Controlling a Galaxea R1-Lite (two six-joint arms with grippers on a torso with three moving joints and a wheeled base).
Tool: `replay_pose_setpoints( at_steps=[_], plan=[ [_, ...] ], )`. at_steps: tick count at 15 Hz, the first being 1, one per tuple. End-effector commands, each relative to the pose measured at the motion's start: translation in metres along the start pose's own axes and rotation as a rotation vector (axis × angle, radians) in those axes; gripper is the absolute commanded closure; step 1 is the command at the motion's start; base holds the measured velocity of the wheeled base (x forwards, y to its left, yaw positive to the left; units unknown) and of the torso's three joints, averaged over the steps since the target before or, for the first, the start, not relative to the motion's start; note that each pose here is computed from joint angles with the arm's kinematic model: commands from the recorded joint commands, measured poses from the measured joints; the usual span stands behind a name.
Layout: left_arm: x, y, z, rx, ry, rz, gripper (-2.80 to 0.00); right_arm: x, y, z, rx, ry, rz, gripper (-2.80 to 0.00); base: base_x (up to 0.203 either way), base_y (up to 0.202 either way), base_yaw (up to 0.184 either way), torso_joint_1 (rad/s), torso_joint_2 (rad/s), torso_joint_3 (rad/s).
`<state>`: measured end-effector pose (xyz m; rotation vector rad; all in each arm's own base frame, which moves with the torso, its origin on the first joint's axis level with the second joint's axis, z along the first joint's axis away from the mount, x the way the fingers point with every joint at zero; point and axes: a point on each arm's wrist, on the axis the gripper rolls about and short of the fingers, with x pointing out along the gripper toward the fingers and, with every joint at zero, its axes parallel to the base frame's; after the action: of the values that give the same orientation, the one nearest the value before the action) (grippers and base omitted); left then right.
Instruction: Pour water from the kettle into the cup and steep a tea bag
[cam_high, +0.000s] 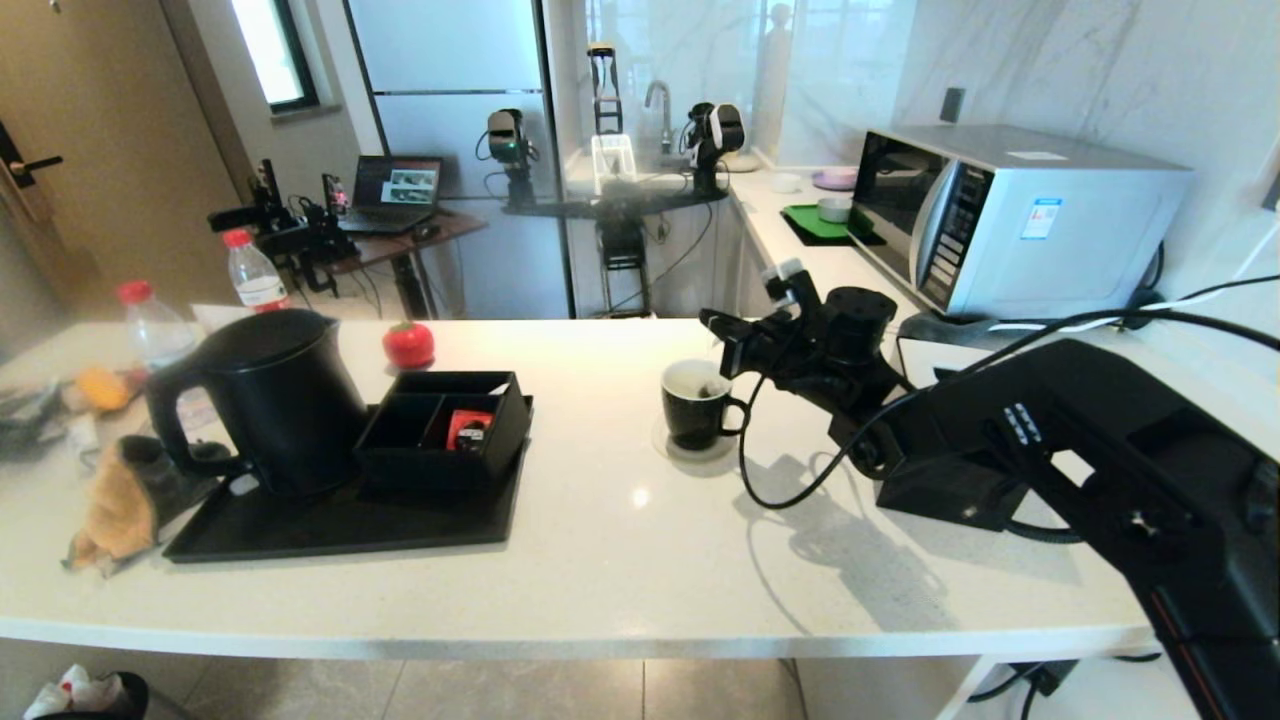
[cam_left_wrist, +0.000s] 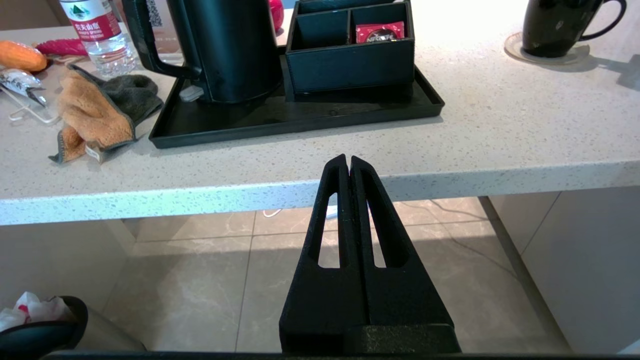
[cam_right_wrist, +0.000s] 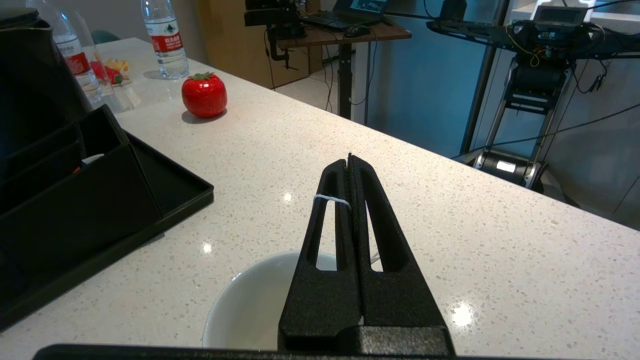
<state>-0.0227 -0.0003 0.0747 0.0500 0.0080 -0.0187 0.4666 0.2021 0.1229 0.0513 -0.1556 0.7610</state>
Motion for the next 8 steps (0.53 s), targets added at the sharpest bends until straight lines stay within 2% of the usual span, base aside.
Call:
replay_pose_setpoints(
  at_steps=[1, 8],
  plan=[
    [0.000, 0.000, 0.000, 0.001, -0.001, 0.000, 0.00, 0.000, 0.000, -0.010, 0.003, 0.007, 0.003, 0.00, 0.000, 0.000, 0.000, 0.000, 0.00, 0.000],
    [0.000, 0.000, 0.000, 0.001, -0.001, 0.000, 0.00, -0.013, 0.005, -0.034, 0.014, 0.034, 0.004, 0.00, 0.000, 0.000, 0.000, 0.000, 0.00, 0.000]
  ],
)
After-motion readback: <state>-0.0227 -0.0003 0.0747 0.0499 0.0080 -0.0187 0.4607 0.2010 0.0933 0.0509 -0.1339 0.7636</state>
